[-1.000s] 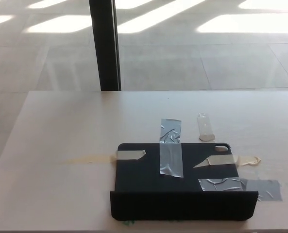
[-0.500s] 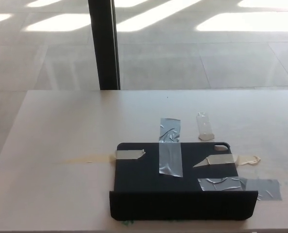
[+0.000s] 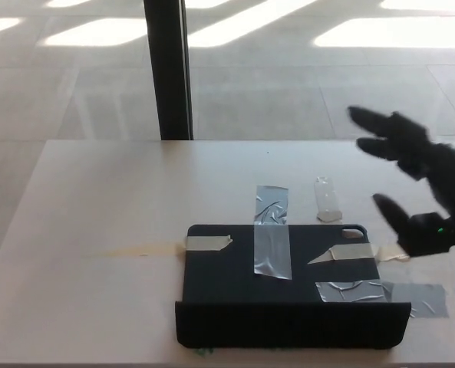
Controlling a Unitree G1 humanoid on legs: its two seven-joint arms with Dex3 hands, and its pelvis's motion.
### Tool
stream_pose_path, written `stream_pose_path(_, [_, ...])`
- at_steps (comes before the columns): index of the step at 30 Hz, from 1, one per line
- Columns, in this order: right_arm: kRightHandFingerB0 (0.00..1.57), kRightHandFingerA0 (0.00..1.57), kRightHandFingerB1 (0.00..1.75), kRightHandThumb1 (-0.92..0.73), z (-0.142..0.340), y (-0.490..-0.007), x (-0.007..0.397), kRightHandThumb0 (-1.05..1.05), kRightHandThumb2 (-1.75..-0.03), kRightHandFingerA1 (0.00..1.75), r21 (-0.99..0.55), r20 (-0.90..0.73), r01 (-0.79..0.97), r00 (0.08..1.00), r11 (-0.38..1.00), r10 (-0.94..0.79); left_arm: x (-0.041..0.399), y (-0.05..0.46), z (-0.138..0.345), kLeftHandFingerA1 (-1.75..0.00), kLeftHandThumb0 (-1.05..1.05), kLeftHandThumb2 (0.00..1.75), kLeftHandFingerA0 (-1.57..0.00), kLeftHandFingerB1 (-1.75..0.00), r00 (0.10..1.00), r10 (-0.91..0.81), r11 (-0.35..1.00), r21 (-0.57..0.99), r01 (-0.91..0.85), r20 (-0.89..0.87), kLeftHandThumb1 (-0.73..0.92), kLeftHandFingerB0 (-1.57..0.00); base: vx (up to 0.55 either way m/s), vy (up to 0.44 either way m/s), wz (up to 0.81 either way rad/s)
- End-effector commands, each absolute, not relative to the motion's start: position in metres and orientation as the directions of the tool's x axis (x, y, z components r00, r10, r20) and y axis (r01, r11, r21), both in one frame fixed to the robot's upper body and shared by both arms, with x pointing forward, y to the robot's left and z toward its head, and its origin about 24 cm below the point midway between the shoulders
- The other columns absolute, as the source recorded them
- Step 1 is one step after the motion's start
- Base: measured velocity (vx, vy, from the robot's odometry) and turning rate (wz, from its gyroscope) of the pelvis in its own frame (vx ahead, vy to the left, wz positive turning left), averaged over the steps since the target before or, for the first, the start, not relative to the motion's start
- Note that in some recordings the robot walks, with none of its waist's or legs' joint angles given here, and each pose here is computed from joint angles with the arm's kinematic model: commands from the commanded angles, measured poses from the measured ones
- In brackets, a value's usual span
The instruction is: The robot uses its right hand to open a folded tablet cover kept in the middle of the desk
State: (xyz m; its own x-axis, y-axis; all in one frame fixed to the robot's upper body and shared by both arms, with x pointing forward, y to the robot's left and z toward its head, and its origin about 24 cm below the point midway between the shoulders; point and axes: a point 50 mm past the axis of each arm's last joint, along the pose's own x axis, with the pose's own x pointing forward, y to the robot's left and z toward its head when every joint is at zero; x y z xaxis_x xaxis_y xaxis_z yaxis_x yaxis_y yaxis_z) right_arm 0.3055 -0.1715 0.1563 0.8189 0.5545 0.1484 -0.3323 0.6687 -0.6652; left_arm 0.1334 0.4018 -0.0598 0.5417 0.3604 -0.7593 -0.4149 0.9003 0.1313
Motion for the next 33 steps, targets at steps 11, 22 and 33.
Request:
stream_pose_path(11, [0.06,0.06,0.21,-0.76,0.117,-0.155,0.307,-0.98,-1.18,0.26,-0.838,-0.301,-0.504,0.748,0.211,0.591,0.131,0.409,-0.053,-1.15,-0.99,0.67,-0.46,-1.01,0.544,0.364,0.909,0.160,-0.386,-0.756,0.62,-0.29,0.00,0.000,0.00])
stream_pose_path(22, [0.12,0.01,0.26,-0.86,0.086,-0.156,0.309,-0.99,-0.69,0.37,-0.858,-0.366,-0.495,0.775,0.136,0.515,0.131,0.409,-0.053,-1.15,-1.00,0.67,-0.44,-1.01,0.548,0.360,0.915,0.173,-0.364,-0.755,0.61,-0.29,0.00,0.000,0.00])
stream_pose_path(33, [0.23,0.14,0.52,-0.60,0.050,-0.117,0.281,-0.85,-0.98,0.63,-0.897,-0.272,-0.417,0.784,0.147,0.559,0.136,0.408,-0.052,-1.18,-0.99,0.69,-0.50,-1.04,0.554,0.362,0.913,0.166,-0.373,-0.750,0.61,-0.31,0.00,0.000,0.00])
